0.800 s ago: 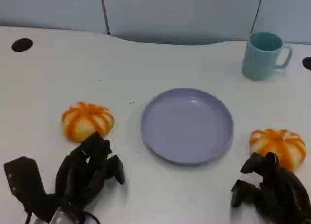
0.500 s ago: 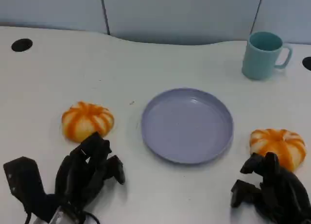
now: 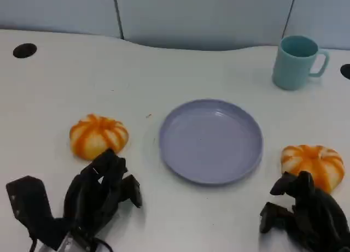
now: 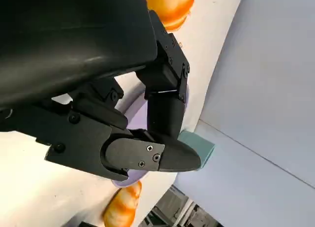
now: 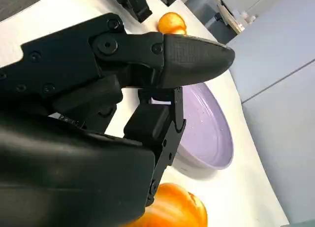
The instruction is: Grasp the bread from the table and place it into the plate.
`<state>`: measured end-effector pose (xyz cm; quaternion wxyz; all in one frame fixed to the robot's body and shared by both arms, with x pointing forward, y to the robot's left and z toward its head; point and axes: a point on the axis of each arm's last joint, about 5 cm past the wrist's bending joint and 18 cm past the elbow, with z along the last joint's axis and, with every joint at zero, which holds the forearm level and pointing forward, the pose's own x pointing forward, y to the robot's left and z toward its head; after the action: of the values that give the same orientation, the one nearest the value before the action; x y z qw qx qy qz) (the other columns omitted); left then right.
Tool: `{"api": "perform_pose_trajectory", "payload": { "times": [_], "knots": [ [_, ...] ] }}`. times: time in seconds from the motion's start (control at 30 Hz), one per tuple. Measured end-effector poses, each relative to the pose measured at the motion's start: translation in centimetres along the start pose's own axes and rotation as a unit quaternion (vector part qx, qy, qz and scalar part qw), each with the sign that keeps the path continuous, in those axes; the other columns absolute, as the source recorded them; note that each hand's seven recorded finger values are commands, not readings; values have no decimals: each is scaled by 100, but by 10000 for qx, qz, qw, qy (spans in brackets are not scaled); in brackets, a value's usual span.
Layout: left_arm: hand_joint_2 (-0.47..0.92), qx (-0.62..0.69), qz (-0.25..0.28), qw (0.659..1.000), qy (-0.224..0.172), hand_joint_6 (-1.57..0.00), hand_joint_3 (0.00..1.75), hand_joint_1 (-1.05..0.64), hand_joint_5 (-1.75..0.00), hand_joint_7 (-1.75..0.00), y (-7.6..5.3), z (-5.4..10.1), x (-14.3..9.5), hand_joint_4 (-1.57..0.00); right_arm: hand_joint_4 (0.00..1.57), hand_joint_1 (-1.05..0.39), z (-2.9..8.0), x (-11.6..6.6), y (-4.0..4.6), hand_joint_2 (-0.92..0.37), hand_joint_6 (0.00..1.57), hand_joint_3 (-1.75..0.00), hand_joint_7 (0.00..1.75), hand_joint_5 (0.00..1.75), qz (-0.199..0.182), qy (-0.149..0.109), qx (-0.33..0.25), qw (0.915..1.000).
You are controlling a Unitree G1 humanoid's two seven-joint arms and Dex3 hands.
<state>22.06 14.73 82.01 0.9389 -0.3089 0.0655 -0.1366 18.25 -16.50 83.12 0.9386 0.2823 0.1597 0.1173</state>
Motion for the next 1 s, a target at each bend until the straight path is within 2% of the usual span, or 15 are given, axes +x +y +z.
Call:
{"api": "perform_pose_trajectory", "payload": {
  "times": [0.43, 0.5, 0.63, 0.67, 0.7, 0.73, 0.77, 0.83, 0.87, 0.9, 0.93, 1.0],
  "knots": [
    [92, -3, 46, 10000, -16, -73, 24, -71, -175, -175, 14, 5, -9, -101, 118, -43, 4, 2, 10, -92, 102, -53, 122, 132, -31, 20, -4, 10000],
    [92, 0, 33, 10000, -17, -67, 28, -76, -175, -169, 15, 4, -8, -94, 118, -43, 4, 2, 11, -92, 103, -53, 122, 133, -31, 19, -5, 10000],
    [92, 111, -118, 9998, -107, -66, 30, -77, -175, -168, 32, 27, 0, -91, 118, -44, 3, 3, 12, -92, 104, -53, 122, 133, -37, 22, -5, 10000],
    [92, 130, -129, 9998, -125, -61, 29, -77, -168, -156, 34, 34, 5, -84, 117, -43, 3, 3, 12, -92, 103, -53, 122, 133, -39, 22, -5, 10000],
    [92, 138, -144, 9997, -129, -57, 26, -78, -151, -120, 35, 38, 11, -71, 117, -43, 3, 3, 12, -92, 103, -54, 121, 133, -40, 22, -5, 10000],
    [92, 339, -165, 9991, -209, -57, 24, -78, -143, -98, 37, 49, 11, -64, 117, -43, 4, 4, 13, -92, 103, -54, 121, 133, -35, 23, -4, 10000],
    [92, 644, -212, 9970, -376, -57, 23, -78, -137, -85, 37, 78, 10, -60, 116, -43, 3, 5, 14, -92, 102, -54, 121, 133, -26, 22, 1, 10000],
    [92, 1248, -325, 9889, -739, -57, 22, -78, -134, -77, 44, 162, 17, -58, 116, -43, 2, 5, 15, -92, 102, -55, 121, 133, -14, 23, 10, 10000],
    [92, 1427, -358, 9852, -880, -47, 28, -74, -114, -56, 50, 198, 22, -44, 116, -43, 1, 5, 15, -92, 102, -55, 121, 133, -11, 24, 11, 10000],
    [92, 1768, -403, 9789, -942, -45, 30, -72, -105, -46, 48, 228, 28, -40, 116, -43, 1, 6, 16, -92, 102, -55, 121, 133, -7, 25, 15, 10000],
    [92, 2313, -486, 9667, -985, -42, 25, -70, -93, -30, 58, 281, 20, -24, 117, -43, 0, 5, 16, -92, 103, -54, 121, 133, -3, 22, 25, 10000],
    [92, 3460, -655, 9296, -1092, -37, 21, -68, -88, -15, 49, 392, 14, -7, 118, -43, -1, 7, 18, -92, 104, -54, 120, 132, 2, 25, 35, 10000]
  ]
}}
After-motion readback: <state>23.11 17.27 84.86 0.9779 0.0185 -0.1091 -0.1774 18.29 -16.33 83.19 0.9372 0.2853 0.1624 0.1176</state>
